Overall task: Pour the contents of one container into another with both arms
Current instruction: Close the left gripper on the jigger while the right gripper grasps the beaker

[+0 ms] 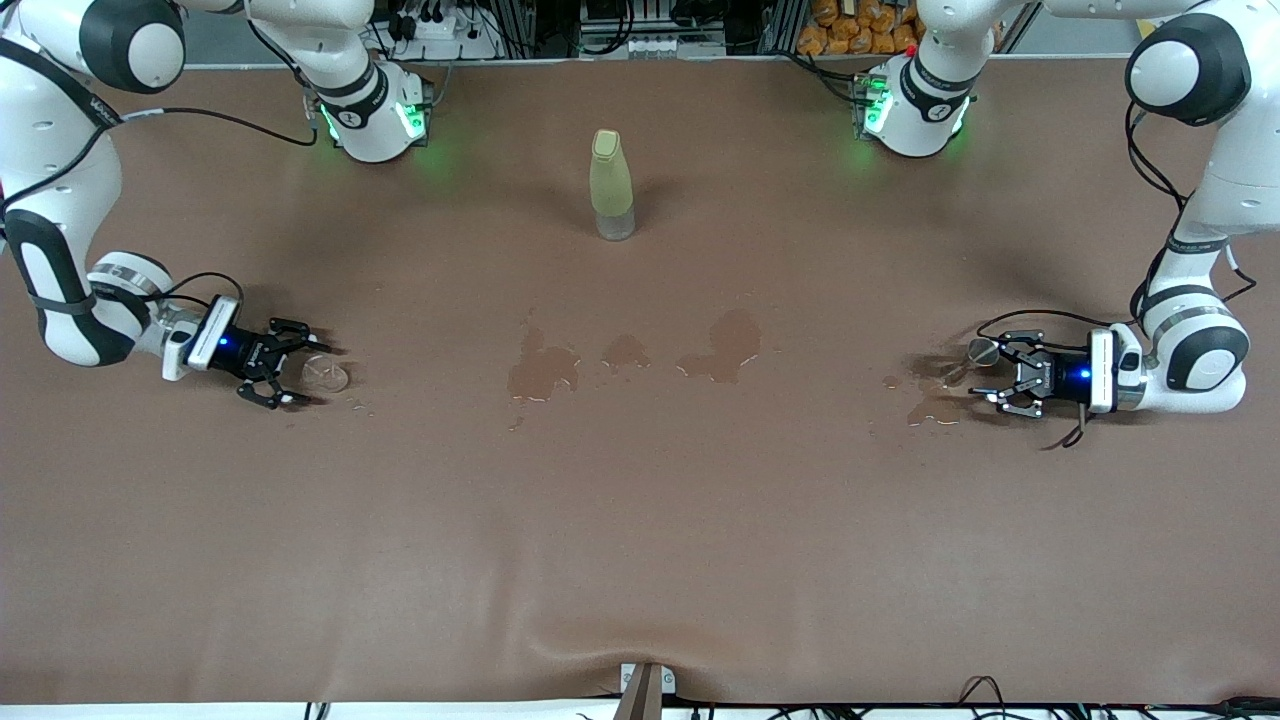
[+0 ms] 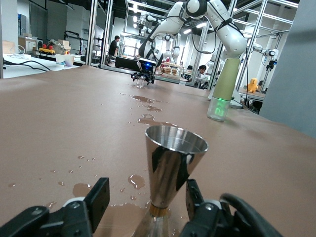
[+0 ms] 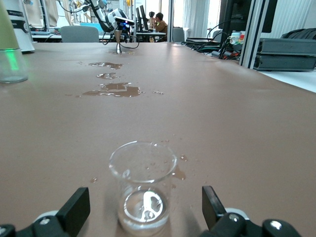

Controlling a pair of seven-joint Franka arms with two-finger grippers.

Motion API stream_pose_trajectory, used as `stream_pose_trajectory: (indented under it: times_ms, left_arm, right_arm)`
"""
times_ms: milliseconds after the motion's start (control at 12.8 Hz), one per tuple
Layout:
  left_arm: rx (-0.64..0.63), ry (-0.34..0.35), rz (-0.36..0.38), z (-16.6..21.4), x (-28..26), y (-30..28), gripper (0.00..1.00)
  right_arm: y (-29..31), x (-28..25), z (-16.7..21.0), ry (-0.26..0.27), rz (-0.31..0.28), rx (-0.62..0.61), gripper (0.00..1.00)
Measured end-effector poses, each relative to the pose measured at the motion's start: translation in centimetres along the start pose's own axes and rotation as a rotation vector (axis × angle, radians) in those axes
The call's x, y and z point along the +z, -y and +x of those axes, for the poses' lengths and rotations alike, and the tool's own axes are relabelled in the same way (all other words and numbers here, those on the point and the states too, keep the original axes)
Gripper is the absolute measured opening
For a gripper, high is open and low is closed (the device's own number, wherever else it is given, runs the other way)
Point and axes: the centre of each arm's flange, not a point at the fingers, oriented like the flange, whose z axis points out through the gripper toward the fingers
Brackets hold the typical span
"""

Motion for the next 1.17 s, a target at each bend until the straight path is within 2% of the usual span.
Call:
stream_pose_trajectory:
  times_ms: [78, 156, 312, 858, 1170]
  left_arm:
    - [0.003, 0.0, -0.001, 0.0, 0.0, 0.0, 0.66]
    - [0.005, 0.0, -0.001, 0.0, 0.1, 0.0, 0.58]
    - [0.006, -0.001, -0.003, -0.1, 0.2, 0.0, 0.56]
    - [0.002, -0.009, -0.007, -0.7, 0.5, -0.1, 0.56]
    - [0.005, -0.013, -0.01, -0.8, 0.6, -0.1, 0.46]
  right_arm:
    - [-0.1, 0.3, 0.1, -0.003, -0.003, -0.002, 1.0]
    - [-0.2, 0.5, 0.2, -0.003, -0.006, -0.004, 1.0]
    - [-0.4, 1.1, 0.2, 0.008, -0.004, -0.008, 1.0]
    - [-0.1, 3.4, -1.1, -0.003, -0.018, 0.005, 1.0]
    - [-0.2, 3.9, -1.0, -0.009, -0.017, 0.003, 1.0]
